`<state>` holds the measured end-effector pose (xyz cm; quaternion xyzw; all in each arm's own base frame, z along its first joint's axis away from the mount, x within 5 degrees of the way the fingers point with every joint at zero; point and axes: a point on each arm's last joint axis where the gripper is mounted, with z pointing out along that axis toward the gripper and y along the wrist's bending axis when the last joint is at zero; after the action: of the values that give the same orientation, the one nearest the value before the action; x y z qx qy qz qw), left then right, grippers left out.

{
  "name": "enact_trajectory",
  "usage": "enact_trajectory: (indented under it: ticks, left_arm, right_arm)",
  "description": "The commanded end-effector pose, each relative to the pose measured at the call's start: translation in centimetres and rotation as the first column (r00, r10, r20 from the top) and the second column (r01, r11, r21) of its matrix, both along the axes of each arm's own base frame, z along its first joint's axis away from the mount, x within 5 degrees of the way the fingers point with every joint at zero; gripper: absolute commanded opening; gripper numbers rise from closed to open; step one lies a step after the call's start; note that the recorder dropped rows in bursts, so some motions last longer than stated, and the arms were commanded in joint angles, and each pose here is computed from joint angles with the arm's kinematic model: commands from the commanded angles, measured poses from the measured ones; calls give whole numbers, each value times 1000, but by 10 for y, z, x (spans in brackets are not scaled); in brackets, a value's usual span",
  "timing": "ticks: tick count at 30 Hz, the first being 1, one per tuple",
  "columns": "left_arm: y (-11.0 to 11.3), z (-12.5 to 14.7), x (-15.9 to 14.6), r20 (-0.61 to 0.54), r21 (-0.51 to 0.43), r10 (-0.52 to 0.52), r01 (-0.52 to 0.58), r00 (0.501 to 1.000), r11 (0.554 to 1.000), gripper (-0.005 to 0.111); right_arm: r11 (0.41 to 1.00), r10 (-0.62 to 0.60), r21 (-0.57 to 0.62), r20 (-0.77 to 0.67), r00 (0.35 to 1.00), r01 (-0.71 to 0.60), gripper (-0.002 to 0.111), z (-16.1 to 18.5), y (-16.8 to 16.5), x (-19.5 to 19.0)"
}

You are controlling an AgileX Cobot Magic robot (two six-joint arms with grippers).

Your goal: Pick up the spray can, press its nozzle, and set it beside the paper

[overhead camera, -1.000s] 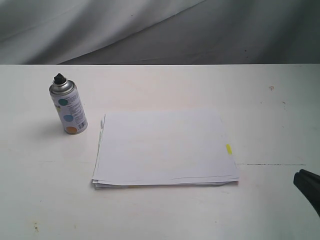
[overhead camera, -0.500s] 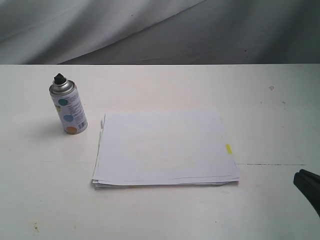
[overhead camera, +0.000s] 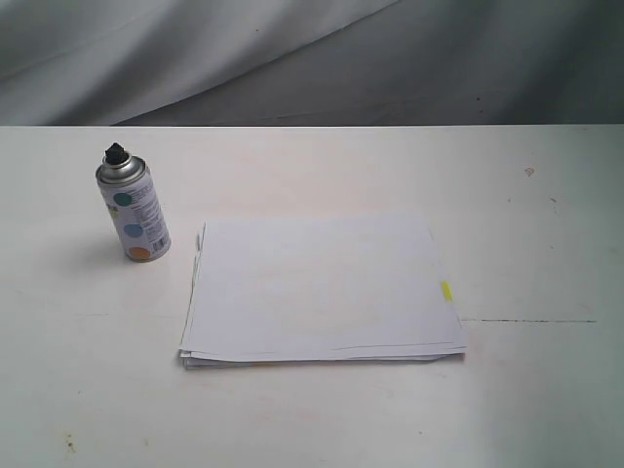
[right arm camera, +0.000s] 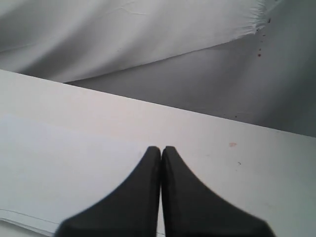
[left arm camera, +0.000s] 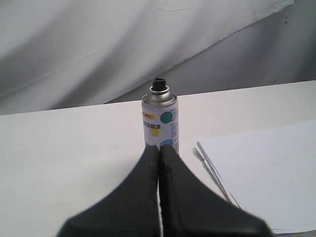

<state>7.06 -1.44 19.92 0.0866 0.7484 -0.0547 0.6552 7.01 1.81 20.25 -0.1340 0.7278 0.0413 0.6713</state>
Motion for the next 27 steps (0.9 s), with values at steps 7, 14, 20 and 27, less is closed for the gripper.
enact_trajectory:
  ticks: [7,14,20,27]
  left_arm:
    - [0,-1,0,-2,3,0,0,1000,1000,0]
    - [0,-1,0,-2,3,0,0,1000,1000,0]
    - [0,-1,0,-2,3,0,0,1000,1000,0]
    - [0,-1,0,-2,3,0,0,1000,1000,0]
  right_arm:
    - [998,-67,-15,-6,998,67,0,-2,-6,1]
    - [999,-38,37,109,993,34,0,39,-3,-1]
    - [997,-75,45,118,990,70,0,38,-7,1]
    - [998,-52,48,48,997,50,0,9,-4,1]
